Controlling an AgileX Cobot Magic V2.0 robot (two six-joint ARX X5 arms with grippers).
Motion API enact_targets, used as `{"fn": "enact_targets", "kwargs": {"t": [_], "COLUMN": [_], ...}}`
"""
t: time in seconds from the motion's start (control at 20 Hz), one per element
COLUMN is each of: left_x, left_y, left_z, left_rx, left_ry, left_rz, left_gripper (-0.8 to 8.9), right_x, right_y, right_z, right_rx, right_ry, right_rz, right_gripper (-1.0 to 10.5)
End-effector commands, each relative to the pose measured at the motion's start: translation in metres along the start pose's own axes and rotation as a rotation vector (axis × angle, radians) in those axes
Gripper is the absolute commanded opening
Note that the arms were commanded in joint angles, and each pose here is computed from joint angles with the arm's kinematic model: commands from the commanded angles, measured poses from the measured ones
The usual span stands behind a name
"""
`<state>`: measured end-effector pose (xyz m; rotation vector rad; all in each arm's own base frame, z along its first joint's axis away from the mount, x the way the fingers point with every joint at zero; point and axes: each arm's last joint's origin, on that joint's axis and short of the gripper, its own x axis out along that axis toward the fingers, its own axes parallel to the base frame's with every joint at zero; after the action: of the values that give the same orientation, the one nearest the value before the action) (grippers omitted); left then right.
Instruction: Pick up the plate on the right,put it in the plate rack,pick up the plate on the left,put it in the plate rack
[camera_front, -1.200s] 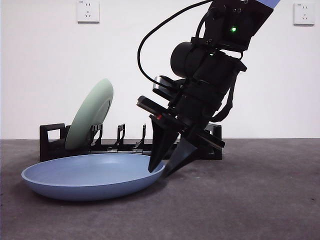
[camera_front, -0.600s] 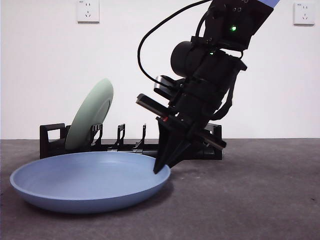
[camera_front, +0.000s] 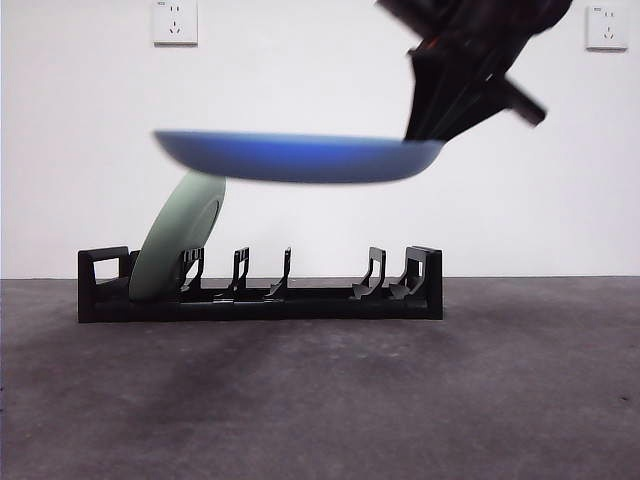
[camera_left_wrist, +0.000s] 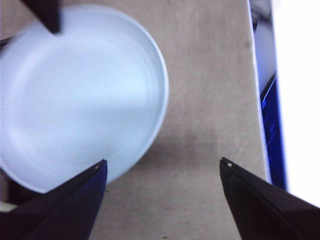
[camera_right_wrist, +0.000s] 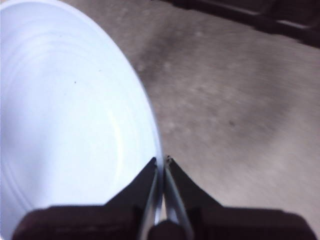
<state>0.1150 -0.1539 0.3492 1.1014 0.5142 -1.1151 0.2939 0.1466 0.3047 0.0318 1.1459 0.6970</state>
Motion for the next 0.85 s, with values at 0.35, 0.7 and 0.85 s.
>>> {"fn": "enact_targets", "kwargs": {"t": [0.35, 0.7, 0.85], "left_x": [0.053, 0.059, 0.059], "left_y": [0.006, 0.002, 0.002], "left_z": [0.034, 0.037, 0.038], "left_rx": [0.22, 0.238, 0.236], "left_ry": [0.118, 0.111, 0.105], "left_rz": [0.135, 0.084, 0.088], "left_gripper": [3.82, 3.82, 3.81], "right_x": [-0.029, -0.057, -0.069], "right_y": [0.0, 0.004, 0.005], "right_z": [-0.008, 0.001, 0.003], "right_rx": [-0.008, 0.005, 0.009], "right_ry": [0.072, 0.013, 0.003], "right_rz": [0.03, 0.036, 0.03], "right_gripper": [-0.1, -0.1, -0.1]}}
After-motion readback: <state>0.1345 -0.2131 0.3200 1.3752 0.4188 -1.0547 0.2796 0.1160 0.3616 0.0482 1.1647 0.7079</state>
